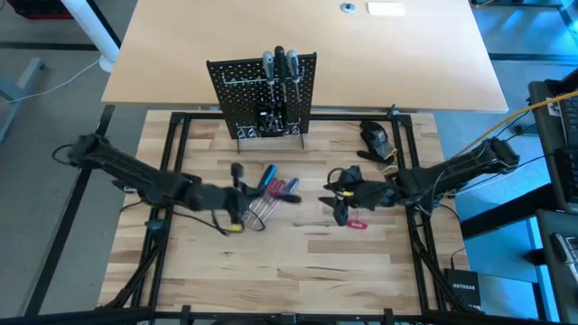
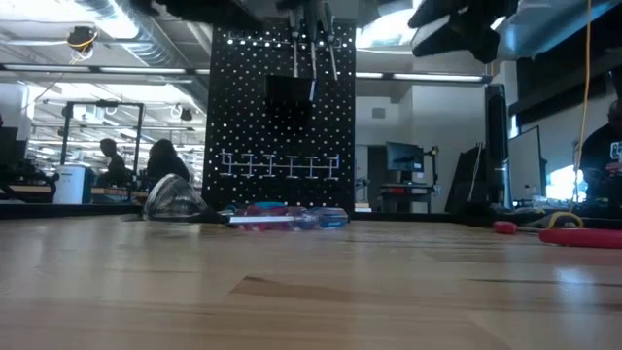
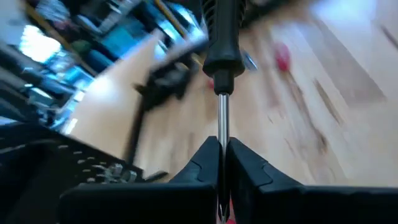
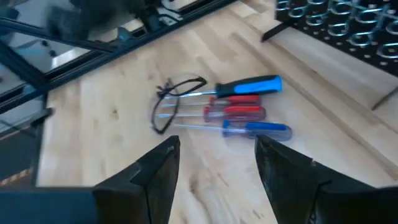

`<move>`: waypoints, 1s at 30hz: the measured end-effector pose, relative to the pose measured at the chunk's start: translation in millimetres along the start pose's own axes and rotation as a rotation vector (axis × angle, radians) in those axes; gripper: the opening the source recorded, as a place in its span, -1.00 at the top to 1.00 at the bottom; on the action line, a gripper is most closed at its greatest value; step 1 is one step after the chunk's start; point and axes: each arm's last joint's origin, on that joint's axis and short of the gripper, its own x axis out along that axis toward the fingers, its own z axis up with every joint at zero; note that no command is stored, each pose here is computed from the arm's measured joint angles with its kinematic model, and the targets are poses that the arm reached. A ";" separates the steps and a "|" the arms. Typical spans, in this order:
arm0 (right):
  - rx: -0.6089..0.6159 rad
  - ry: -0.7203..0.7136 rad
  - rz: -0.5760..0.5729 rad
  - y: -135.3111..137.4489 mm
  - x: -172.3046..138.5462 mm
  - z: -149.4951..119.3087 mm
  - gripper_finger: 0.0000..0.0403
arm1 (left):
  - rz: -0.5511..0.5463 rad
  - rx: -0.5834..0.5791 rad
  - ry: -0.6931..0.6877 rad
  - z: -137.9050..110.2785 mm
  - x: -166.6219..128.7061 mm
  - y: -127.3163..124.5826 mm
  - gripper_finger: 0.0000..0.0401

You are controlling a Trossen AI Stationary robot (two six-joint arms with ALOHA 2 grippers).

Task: Hang tools onto peg board
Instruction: Hang the black screwdriver on the peg board

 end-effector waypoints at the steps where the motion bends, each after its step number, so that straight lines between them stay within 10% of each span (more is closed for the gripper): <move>1: -0.002 -0.002 -0.012 -0.9 2.7 -3.0 -0.04 | 0.028 -0.045 -0.044 -1.5 -5.9 7.5 0.98; 11: 0.000 -0.075 -0.105 -3.3 42.3 -32.8 -0.04 | 0.301 -0.365 -0.379 -28.4 -31.1 61.3 0.98; 24: -0.037 -0.131 -0.271 -0.3 91.7 -62.6 -0.04 | 0.624 -0.448 -0.613 -64.5 -30.3 97.8 0.97; 30: 0.001 -0.127 -0.263 0.3 97.2 -66.8 -0.04 | 0.607 -0.495 -0.631 -86.6 -19.2 114.1 0.98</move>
